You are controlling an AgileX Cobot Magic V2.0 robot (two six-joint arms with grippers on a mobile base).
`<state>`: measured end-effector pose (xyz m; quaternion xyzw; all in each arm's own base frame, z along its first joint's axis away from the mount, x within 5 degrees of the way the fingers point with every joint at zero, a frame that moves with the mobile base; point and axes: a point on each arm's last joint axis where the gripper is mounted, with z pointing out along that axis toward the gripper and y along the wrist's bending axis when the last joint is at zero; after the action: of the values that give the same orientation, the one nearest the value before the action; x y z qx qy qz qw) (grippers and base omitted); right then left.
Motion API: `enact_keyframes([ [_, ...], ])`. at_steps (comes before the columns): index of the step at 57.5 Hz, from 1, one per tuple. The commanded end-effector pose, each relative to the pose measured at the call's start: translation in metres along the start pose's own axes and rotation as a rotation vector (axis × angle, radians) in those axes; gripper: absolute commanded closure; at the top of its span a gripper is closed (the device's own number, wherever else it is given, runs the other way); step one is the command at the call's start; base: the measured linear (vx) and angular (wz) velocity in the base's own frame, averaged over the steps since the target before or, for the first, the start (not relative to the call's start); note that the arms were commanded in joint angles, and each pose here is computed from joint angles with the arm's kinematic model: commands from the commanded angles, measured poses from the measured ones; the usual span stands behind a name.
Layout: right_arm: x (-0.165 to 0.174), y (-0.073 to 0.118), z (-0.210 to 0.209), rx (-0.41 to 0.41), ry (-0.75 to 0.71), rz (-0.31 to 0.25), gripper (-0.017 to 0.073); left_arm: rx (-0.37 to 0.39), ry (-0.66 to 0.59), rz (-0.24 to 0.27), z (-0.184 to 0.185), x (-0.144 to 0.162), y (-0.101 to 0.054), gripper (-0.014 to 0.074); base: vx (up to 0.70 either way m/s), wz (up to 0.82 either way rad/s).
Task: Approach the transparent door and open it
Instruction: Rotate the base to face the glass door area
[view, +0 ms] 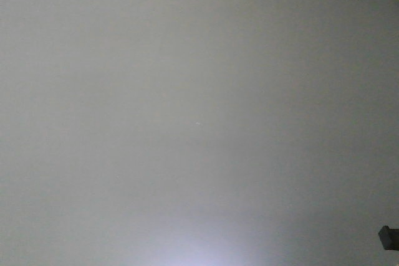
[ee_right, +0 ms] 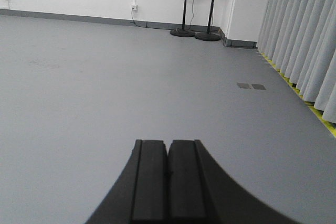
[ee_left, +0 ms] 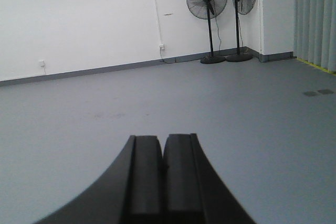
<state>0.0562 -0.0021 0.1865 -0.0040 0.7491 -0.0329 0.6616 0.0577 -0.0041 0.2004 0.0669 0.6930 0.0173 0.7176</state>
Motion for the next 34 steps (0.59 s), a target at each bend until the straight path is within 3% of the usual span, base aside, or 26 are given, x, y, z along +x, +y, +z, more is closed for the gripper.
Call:
enact_keyframes([
  [1, -0.0062, -0.0011, -0.0003, 0.015, -0.082, -0.005, 0.0565, 0.008, -0.046, -0.013, 0.0018, -0.0016, -0.0009, 0.06, 0.0, 0.0],
  [34, -0.0062, -0.0011, -0.0003, 0.015, -0.082, -0.005, 0.0565, 0.008, -0.046, -0.013, 0.0018, -0.0016, -0.0009, 0.06, 0.0, 0.0],
])
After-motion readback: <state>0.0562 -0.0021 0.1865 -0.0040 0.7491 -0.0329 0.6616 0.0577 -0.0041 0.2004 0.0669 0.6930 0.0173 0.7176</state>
